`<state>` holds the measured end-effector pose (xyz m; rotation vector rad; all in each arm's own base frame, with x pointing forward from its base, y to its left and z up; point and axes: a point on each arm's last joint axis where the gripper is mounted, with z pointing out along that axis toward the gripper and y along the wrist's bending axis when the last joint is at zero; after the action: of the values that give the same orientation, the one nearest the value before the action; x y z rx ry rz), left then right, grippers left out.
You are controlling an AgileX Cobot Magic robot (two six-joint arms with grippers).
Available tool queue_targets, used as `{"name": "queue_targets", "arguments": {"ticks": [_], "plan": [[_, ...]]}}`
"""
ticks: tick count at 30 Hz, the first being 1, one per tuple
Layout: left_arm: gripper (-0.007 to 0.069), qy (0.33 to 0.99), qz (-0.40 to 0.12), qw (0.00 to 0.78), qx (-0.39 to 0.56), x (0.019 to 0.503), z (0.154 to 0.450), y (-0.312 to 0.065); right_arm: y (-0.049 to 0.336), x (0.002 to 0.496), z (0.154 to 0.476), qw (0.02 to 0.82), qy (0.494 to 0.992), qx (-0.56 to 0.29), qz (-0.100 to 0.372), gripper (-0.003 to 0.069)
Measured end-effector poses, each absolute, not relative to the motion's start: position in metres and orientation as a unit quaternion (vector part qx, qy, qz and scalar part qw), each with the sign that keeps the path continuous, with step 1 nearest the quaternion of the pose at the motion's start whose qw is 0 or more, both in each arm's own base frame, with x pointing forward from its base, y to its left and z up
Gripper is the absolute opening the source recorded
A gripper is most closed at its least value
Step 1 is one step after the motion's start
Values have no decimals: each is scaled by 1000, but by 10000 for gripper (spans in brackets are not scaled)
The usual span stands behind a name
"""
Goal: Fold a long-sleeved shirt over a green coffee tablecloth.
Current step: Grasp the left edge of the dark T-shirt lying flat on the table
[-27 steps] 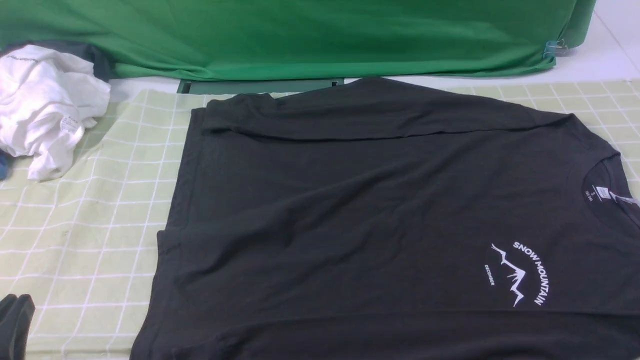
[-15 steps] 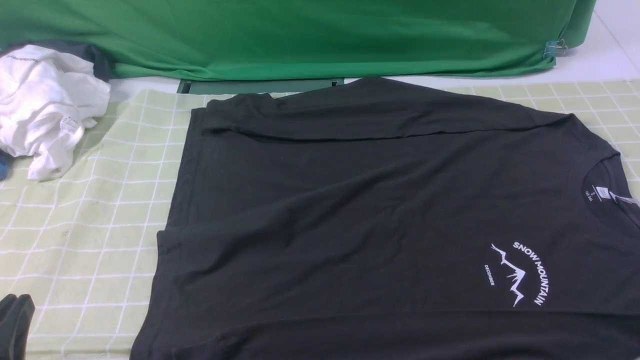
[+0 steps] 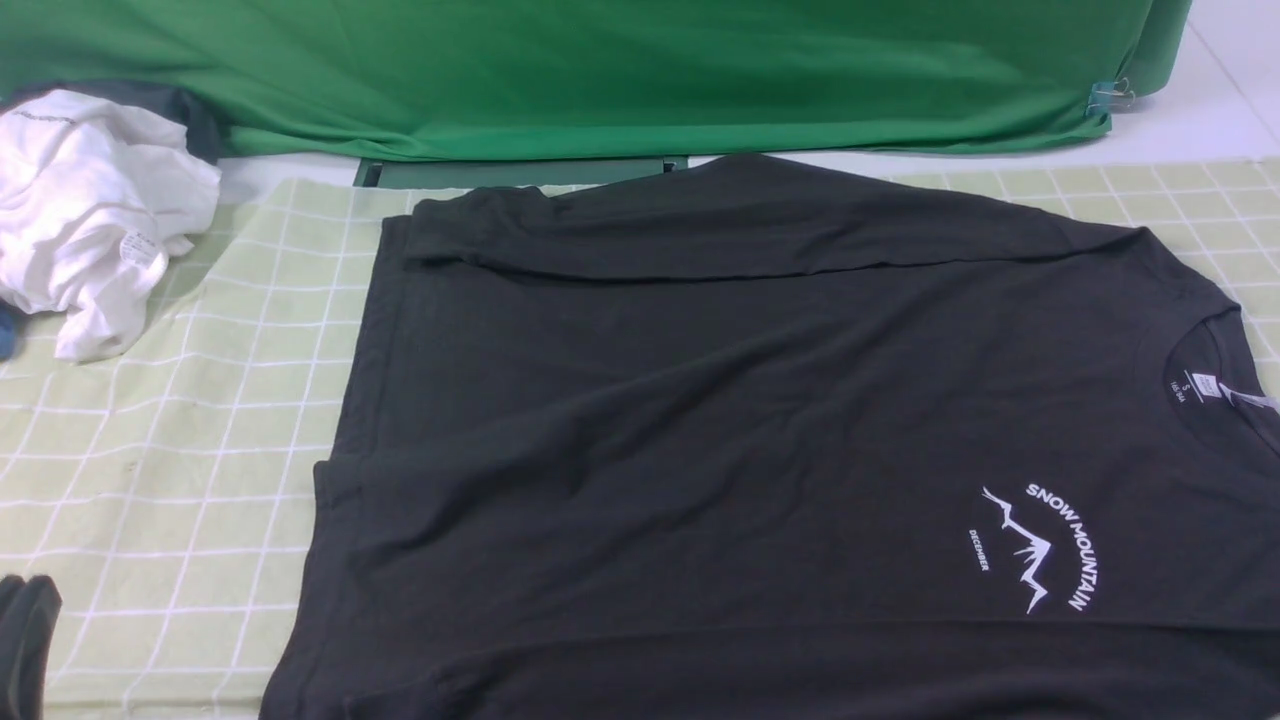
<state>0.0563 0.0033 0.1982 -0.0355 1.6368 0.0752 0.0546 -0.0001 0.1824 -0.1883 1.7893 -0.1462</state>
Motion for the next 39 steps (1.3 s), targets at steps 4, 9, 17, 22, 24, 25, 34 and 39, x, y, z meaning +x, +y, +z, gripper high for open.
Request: {"name": "queue_targets", "arguments": {"ticks": [4, 9, 17, 22, 24, 25, 34, 39], "plan": [[41, 661, -72, 736, -129, 56, 213, 5, 0, 55, 182, 620, 778, -82, -64, 241], [41, 545, -161, 787, -240, 51, 231, 15, 0, 55, 182, 620, 778, -82, -64, 241], [41, 356, -270, 853, -269, 27, 295, 21, 1, 57, 203, 705, 705, 48, 60, 241], [41, 569, -232, 760, -211, 47, 360, 2, -2, 55, 222, 754, 603, 167, 197, 241], [41, 663, -196, 696, -193, 64, 369, -2, -2, 54, 226, 765, 582, 176, 213, 239], [41, 721, -172, 649, -173, 75, 370, -4, -3, 53, 228, 770, 572, 179, 218, 239], [14, 955, -168, 243, -33, 151, 296, -23, 2, 44, 266, 774, 557, 155, 260, 127], [2, 970, -158, 183, -10, 146, 262, -39, 5, 37, 326, 732, 648, 66, 200, 12]]}}
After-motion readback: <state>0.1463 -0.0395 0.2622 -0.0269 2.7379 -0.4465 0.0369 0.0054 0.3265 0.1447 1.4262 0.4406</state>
